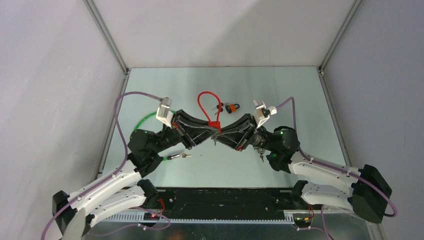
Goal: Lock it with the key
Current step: Lock the lock.
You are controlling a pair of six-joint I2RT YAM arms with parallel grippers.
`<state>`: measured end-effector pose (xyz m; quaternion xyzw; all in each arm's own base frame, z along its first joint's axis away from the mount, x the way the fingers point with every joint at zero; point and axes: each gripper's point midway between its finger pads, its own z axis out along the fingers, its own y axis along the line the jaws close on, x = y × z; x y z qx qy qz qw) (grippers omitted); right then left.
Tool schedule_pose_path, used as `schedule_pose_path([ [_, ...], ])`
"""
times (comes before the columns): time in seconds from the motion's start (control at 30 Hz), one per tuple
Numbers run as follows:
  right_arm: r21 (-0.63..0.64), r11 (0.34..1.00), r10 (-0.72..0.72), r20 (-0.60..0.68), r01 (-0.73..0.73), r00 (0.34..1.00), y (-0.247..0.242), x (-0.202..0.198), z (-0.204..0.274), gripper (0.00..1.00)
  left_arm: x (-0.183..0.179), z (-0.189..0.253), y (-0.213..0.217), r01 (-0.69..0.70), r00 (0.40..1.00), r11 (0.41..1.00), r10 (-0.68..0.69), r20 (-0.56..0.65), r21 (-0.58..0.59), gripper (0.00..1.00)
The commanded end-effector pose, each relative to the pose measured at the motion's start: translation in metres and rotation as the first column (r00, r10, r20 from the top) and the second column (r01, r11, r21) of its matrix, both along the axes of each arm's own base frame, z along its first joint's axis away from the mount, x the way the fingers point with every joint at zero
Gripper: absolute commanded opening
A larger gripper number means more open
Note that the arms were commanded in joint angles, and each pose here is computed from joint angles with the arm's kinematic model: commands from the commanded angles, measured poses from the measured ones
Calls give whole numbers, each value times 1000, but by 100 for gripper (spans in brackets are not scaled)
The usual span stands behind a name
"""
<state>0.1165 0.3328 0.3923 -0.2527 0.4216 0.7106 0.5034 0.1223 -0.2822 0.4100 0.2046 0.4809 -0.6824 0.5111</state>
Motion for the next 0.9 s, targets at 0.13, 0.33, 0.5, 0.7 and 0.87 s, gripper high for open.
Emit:
schedule_pose_path([
  [0.13, -86, 978, -193, -19, 191, 981, 8, 24, -4, 0, 5, 35, 16, -77, 997, 991, 80, 24, -109, 0],
  [0.33, -241, 859, -461, 18, 452, 887, 8, 57, -18, 0, 32, 19, 19, -212, 977, 975, 209, -50, -62, 0],
  [0.5, -377, 690, -643, 74, 618, 763, -1, 82, -40, 0, 56, 0, 26, -343, 934, 939, 343, -98, 13, 0],
  [0.7, -428, 637, -671, 101, 641, 735, -2, 88, -46, 33, 76, -15, 32, -438, 886, 895, 445, -128, 83, 0],
  [0.87, -424, 757, -482, 151, 497, 863, 1, 67, -46, 82, 74, -14, 34, -443, 887, 892, 451, -97, 96, 0],
])
